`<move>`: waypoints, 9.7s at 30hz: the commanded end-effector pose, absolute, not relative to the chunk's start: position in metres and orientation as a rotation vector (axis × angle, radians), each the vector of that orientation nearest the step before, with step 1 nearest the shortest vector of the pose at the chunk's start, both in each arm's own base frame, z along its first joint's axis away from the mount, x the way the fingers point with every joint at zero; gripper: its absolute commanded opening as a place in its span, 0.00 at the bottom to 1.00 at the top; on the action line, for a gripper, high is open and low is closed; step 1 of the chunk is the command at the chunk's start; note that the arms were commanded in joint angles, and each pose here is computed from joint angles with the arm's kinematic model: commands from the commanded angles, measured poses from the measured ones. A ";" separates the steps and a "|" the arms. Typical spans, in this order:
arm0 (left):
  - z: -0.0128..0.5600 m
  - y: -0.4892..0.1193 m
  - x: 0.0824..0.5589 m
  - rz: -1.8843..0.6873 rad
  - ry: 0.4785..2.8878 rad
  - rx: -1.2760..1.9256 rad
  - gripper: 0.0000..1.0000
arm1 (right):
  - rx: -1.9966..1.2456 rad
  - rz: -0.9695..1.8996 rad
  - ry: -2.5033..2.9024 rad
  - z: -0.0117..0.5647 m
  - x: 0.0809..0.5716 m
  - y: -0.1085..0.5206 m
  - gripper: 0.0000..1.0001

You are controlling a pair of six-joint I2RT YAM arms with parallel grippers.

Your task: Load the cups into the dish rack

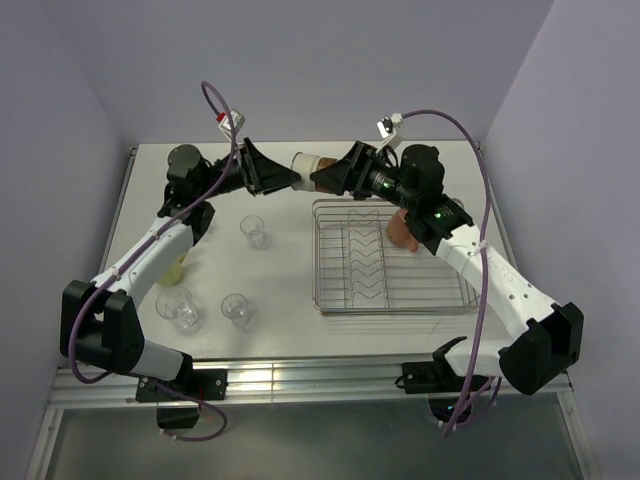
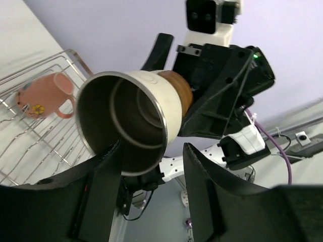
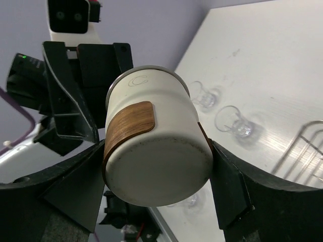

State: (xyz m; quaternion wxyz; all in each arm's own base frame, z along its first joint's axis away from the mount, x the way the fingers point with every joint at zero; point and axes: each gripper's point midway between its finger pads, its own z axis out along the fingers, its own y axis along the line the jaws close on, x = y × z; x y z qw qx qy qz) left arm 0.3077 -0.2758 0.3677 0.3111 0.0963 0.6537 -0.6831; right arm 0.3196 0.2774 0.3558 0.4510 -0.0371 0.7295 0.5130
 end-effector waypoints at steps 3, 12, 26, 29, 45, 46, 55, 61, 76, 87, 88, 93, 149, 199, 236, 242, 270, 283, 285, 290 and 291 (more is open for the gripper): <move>0.390 -0.257 0.319 -1.647 1.687 0.231 0.60 | -0.062 1.068 1.770 0.387 0.321 0.246 0.06; 0.347 -0.200 0.331 -1.080 1.972 0.034 0.58 | 0.344 0.385 1.986 0.336 0.334 0.097 0.07; 0.294 -0.173 0.307 -0.878 2.037 0.074 0.59 | 0.663 -0.096 2.202 0.241 0.336 -0.026 0.07; 0.290 -0.175 0.304 -0.895 2.037 0.082 0.58 | 0.685 -0.132 2.246 0.220 0.336 -0.032 0.07; 0.279 -0.172 0.307 -0.864 2.057 0.078 0.58 | 0.693 -0.235 2.430 0.144 0.364 -0.044 0.08; 0.278 -0.171 0.307 -0.860 2.061 0.076 0.58 | 0.686 -0.213 2.437 0.142 0.366 -0.041 0.08; 0.272 -0.171 0.310 -0.849 2.079 0.069 0.58 | 0.674 -0.202 2.495 0.117 0.379 -0.038 0.13; 0.267 -0.170 0.311 -0.840 2.091 0.061 0.58 | 0.669 -0.206 2.517 0.105 0.379 -0.038 0.23; 0.261 -0.171 0.314 -0.845 2.110 0.060 0.58 | 0.667 -0.227 2.517 0.104 0.381 -0.040 0.82; 0.258 -0.172 0.314 -0.847 2.119 0.057 0.58 | 0.673 -0.230 2.506 0.107 0.385 -0.042 0.91; 0.258 -0.172 0.315 -0.844 2.119 0.055 0.58 | 0.673 -0.228 2.506 0.108 0.385 -0.042 0.91; 0.258 -0.171 0.315 -0.841 2.119 0.056 0.58 | 0.672 -0.204 2.477 0.119 0.386 -0.040 0.91; 0.145 0.062 0.313 0.195 2.136 -1.146 0.44 | 0.206 0.295 2.182 0.241 0.356 0.107 0.90; 0.425 -0.178 0.339 -0.853 1.782 -0.036 0.00 | 0.171 0.499 2.034 0.298 0.353 0.130 0.91; 0.436 -0.280 0.262 -1.806 1.179 0.596 0.00 | -0.027 1.587 1.642 0.397 0.292 0.230 1.00; 0.445 -0.278 0.259 -1.794 1.131 0.596 0.00 | -0.030 1.593 1.660 0.393 0.290 0.241 1.00; 0.431 -0.295 0.250 -1.827 1.120 0.608 0.00 | -0.026 1.714 1.591 0.416 0.284 0.274 0.91; 0.419 -0.309 0.267 -1.729 1.221 0.566 0.16 | 0.009 1.665 1.628 0.413 0.287 0.270 0.02; 0.417 -0.308 0.272 -1.703 1.254 0.527 0.25 | 0.016 1.643 1.632 0.412 0.289 0.268 0.00; 0.414 -0.306 0.282 -1.626 1.290 0.481 0.43 | 0.055 1.622 1.651 0.408 0.297 0.260 0.00; 0.412 -0.305 0.285 -1.614 1.301 0.468 0.45 | 0.061 1.615 1.654 0.407 0.299 0.258 0.00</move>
